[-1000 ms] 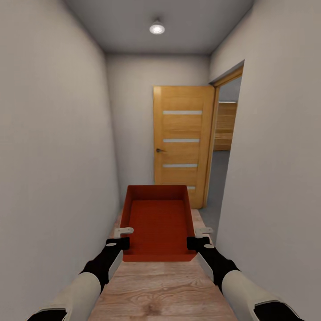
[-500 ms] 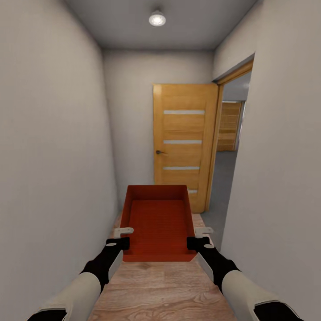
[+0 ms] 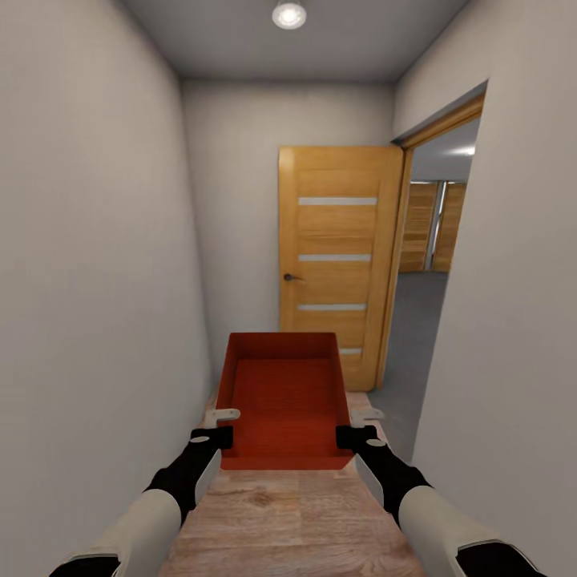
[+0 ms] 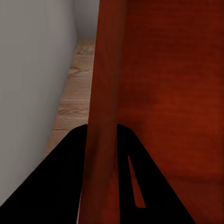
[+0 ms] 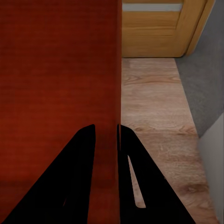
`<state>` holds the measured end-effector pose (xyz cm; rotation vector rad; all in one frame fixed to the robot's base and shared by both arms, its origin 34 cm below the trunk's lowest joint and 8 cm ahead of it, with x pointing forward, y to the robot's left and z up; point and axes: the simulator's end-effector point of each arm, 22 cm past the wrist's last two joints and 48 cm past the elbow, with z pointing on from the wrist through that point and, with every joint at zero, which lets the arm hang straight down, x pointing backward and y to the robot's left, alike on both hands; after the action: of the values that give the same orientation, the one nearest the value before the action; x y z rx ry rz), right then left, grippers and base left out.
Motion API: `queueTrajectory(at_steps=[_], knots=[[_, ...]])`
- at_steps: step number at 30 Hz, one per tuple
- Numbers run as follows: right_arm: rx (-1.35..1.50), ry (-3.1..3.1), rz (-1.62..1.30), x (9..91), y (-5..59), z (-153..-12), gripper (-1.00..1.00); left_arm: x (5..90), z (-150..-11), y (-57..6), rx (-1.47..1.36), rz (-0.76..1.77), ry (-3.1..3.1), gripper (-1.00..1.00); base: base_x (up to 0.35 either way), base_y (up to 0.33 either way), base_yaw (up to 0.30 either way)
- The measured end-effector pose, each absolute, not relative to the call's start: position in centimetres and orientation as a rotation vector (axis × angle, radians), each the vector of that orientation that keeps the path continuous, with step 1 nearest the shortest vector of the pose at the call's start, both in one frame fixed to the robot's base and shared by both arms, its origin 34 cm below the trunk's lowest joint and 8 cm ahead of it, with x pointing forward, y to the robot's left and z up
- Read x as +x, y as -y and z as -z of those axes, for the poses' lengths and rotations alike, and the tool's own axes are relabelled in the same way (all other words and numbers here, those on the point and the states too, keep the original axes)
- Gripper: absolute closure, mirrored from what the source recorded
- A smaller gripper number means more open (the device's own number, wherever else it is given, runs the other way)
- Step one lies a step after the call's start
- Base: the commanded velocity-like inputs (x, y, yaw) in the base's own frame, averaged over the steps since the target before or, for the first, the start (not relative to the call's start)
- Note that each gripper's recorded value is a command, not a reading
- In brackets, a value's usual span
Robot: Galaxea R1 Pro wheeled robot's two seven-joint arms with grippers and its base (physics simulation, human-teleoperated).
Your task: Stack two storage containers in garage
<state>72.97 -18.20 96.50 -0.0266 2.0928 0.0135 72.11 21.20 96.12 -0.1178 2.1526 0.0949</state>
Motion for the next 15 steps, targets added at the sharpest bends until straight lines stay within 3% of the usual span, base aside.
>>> queueTrajectory(at_steps=[15], knots=[[-0.027,-2.093,-0.013,72.97,18.2,-96.49,1.0,72.1,-96.1,-21.2,-0.118,-0.095,-2.153,1.0,0.322,0.004,0.0]])
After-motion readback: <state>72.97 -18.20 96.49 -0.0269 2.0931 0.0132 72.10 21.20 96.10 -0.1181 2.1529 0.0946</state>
